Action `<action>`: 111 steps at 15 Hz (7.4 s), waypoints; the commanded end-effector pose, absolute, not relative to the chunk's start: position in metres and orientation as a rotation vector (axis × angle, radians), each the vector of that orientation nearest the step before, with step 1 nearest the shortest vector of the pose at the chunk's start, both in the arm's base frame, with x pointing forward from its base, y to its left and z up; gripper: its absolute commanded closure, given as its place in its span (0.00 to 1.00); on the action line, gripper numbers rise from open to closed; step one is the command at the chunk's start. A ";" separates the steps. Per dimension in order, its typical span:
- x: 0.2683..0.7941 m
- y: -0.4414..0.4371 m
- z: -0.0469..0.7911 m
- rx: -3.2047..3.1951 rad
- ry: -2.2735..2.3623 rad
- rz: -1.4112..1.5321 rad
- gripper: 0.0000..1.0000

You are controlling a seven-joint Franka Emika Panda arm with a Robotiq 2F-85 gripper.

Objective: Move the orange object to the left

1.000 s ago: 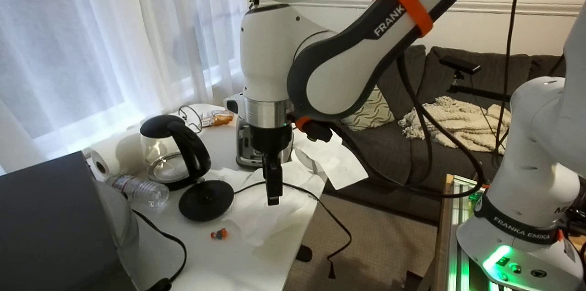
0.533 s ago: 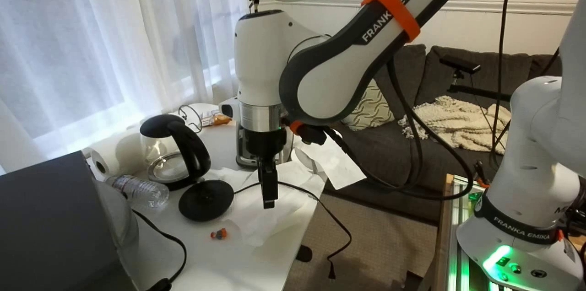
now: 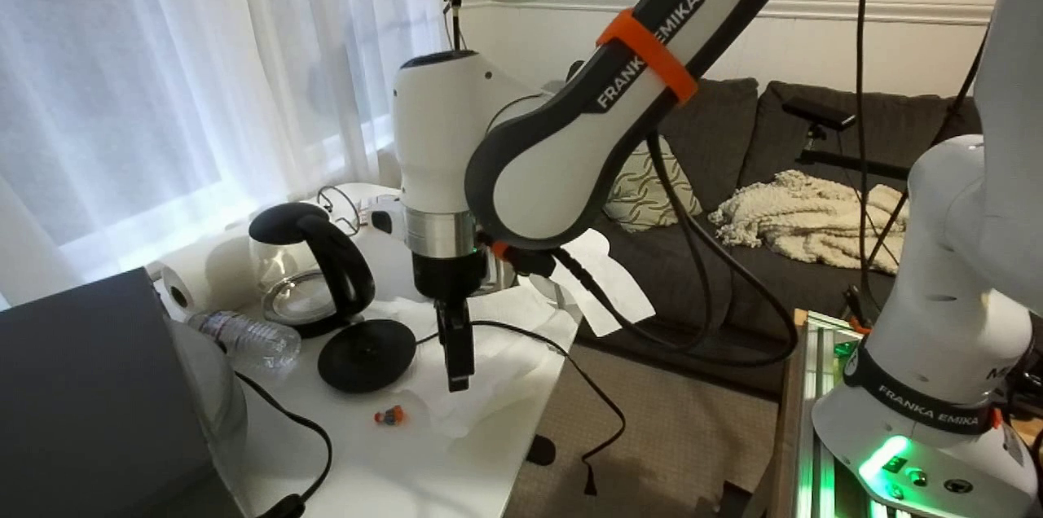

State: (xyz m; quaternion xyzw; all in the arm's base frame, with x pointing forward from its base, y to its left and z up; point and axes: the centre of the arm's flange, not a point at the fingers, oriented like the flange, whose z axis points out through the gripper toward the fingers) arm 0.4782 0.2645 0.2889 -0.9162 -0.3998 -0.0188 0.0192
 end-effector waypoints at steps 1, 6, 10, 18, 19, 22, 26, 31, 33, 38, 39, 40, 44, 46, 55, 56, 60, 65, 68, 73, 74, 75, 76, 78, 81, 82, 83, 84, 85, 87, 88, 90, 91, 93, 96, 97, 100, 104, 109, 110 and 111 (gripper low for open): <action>0.505 0.282 0.265 -2.807 -1.268 -0.055 0.00; 0.521 0.301 0.234 -2.793 -1.293 -0.021 0.00; 0.528 0.313 0.214 -2.775 -1.327 0.001 0.00; 0.545 0.316 0.194 -2.766 -1.412 -0.028 0.00; 0.547 0.315 0.193 -2.760 -1.411 -0.034 0.00; 0.550 0.316 0.189 -2.744 -1.410 -0.042 0.10; 0.553 0.317 0.185 -2.733 -1.417 -0.045 0.25; 0.551 0.318 0.184 -2.749 -1.401 -0.026 0.60; 0.551 0.319 0.187 -2.761 -1.397 -0.029 0.77; 0.550 0.330 0.205 -2.763 -1.424 -0.068 0.94; 0.549 0.335 0.213 -2.761 -1.439 -0.085 0.93; 0.548 0.340 0.220 -2.758 -1.453 -0.102 0.93; 0.547 0.358 0.268 -2.787 -1.479 -0.205 0.94; 0.545 0.361 0.296 -2.828 -1.441 -0.260 0.94; 0.538 0.387 0.391 -2.818 -1.523 -0.526 0.94; 0.538 0.392 0.394 -2.806 -1.560 -0.560 0.94; 0.533 0.419 0.404 -2.640 -1.708 -0.755 0.94; 0.524 0.440 0.420 -2.394 -1.812 -0.993 0.94; 0.530 0.444 0.406 -2.257 -1.810 -1.035 0.94; 0.540 0.451 0.353 -2.038 -1.821 -1.095 0.94; 0.541 0.452 0.346 -2.003 -1.828 -1.109 0.94; 0.543 0.451 0.341 -1.967 -1.830 -1.124 0.94; 0.544 0.449 0.341 -1.941 -1.824 -1.151 0.94; 0.546 0.446 0.341 -1.901 -1.827 -1.174 0.94; 0.549 0.440 0.339 -1.857 -1.816 -1.183 0.94; 0.550 0.439 0.338 -1.844 -1.810 -1.184 0.94; 0.551 0.438 0.335 -1.840 -1.806 -1.179 0.94; 0.552 0.437 0.332 -1.840 -1.796 -1.174 0.94; 0.553 0.436 0.331 -1.841 -1.789 -1.172 0.93; 0.555 0.433 0.329 -1.858 -1.778 -1.167 0.66; 0.555 0.431 0.330 -1.864 -1.773 -1.169 0.56; 0.556 0.429 0.333 -1.873 -1.765 -1.179 0.47; 0.557 0.427 0.334 -1.877 -1.759 -1.182 0.44; 0.558 0.424 0.337 -1.889 -1.752 -1.185 0.43; 0.554 0.424 0.345 -1.917 -1.741 -1.171 0.32; 0.551 0.426 0.352 -1.932 -1.732 -1.159 0.18; 0.541 0.426 0.374 -2.016 -1.674 -1.133 0.01; 0.519 0.418 0.418 -2.212 -1.504 -1.015 0.00; 0.488 0.383 0.459 -2.449 -1.304 -0.850 0.00; 0.481 0.376 0.464 -2.498 -1.261 -0.810 0.00; 0.474 0.368 0.468 -2.540 -1.218 -0.764 0.00</action>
